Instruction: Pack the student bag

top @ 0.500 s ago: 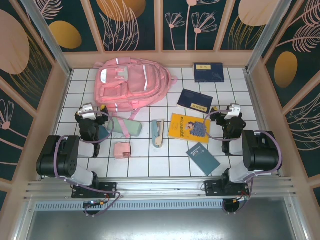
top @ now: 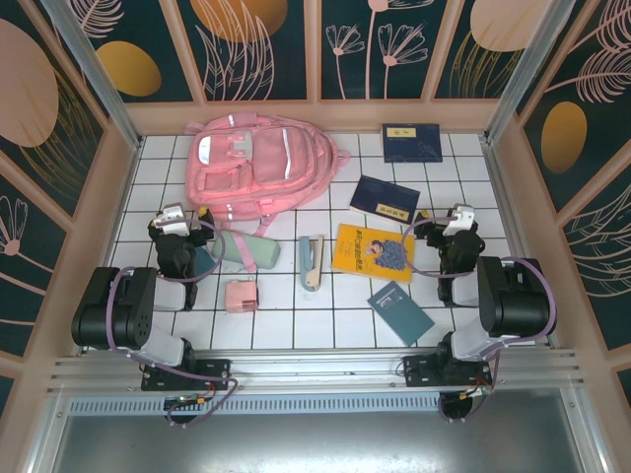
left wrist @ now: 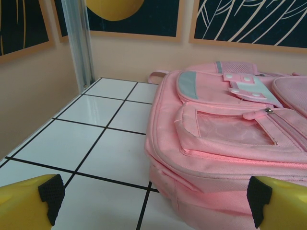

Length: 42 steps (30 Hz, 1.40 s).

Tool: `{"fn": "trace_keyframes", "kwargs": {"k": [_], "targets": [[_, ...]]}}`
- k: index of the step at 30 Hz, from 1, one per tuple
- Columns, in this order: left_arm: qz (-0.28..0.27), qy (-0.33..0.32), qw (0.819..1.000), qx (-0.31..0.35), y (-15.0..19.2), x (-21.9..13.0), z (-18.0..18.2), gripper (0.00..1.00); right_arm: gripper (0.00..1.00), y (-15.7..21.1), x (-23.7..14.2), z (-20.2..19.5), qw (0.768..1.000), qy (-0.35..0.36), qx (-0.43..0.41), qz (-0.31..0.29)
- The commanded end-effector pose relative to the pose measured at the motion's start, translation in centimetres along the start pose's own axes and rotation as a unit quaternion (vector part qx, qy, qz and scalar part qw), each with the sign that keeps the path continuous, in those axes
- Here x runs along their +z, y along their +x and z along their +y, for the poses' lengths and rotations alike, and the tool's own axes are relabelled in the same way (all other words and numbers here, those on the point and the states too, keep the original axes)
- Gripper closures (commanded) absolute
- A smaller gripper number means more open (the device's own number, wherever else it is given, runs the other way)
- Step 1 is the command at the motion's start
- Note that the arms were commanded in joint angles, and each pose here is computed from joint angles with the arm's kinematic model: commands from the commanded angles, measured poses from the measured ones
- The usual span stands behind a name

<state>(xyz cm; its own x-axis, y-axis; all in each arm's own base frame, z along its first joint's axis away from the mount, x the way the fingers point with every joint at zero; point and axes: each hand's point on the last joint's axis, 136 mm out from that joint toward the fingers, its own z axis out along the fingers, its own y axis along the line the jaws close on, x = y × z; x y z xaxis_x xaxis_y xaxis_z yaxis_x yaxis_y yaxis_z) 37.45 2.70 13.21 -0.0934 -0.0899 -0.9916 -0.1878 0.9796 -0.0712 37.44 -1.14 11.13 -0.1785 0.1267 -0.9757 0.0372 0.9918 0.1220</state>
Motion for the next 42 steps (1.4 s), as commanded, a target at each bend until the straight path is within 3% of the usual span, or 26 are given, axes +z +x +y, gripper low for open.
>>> {"fn": "trace_keyframes", "kwargs": {"k": [1, 13, 16, 19, 23, 25, 30, 32, 34, 36, 37, 40, 42], "targets": [[-0.012, -0.004, 1.000, 0.001, -0.5, -0.2, 0.1, 0.01, 0.01, -0.9, 0.3, 0.6, 1.000, -0.011, -0.009, -0.013], [-0.015, -0.004, 1.000, 0.002, -0.7, -0.2, 0.1, 0.01, 0.01, -1.3, 0.3, 0.6, 1.000, -0.010, -0.008, -0.015], [0.024, -0.018, 0.999, 0.016, -1.7, 0.7, 0.0, 0.01, 0.01, -3.5, 0.7, 1.8, 0.999, -0.016, -0.028, 0.002], [0.043, -0.055, 0.997, 0.016, -4.2, 1.1, 0.1, 0.01, 0.01, -8.2, -0.9, 5.8, 0.995, -0.062, -0.050, -0.054], [-0.011, -0.023, 0.999, -0.024, -9.2, -1.0, -2.2, 0.01, 0.01, -13.2, -4.3, 13.4, 0.979, -0.157, -0.079, -0.101], [-0.010, 0.031, 0.997, -0.075, -11.7, -1.8, -4.4, 0.01, 0.01, -15.1, -6.1, 17.2, 0.971, -0.189, -0.100, -0.111], [0.054, 0.099, 0.985, -0.134, -15.5, -2.5, -8.6, 0.01, 0.01, -19.9, -9.8, 23.4, 0.954, -0.261, -0.071, -0.127], [0.087, 0.077, 0.979, -0.166, -16.1, -2.4, -8.3, 0.01, 0.01, -22.1, -10.6, 24.4, 0.952, -0.274, -0.040, -0.132], [0.135, 0.027, 0.970, -0.202, -16.1, -2.2, -7.4, 0.01, 0.01, -24.2, -10.0, 23.3, 0.963, -0.241, 0.063, -0.103], [0.162, -0.007, 0.966, -0.201, -15.9, -1.9, -6.8, 0.01, 0.01, -24.2, -8.1, 20.7, 0.973, -0.167, 0.158, -0.027], [0.168, -0.040, 0.956, -0.236, -15.2, -1.7, -6.0, 0.01, 0.01, -24.1, -6.9, 19.5, 0.972, -0.148, 0.181, 0.000], [0.215, 0.030, 0.933, -0.286, -13.7, -1.1, -8.9, 0.01, 0.01, -23.2, -4.2, 18.0, 0.947, -0.186, 0.249, 0.080], [0.250, 0.071, 0.904, -0.339, -12.3, -1.0, -11.1, 0.01, 0.01, -21.6, -2.8, 18.1, 0.939, -0.187, 0.257, 0.133]]}}
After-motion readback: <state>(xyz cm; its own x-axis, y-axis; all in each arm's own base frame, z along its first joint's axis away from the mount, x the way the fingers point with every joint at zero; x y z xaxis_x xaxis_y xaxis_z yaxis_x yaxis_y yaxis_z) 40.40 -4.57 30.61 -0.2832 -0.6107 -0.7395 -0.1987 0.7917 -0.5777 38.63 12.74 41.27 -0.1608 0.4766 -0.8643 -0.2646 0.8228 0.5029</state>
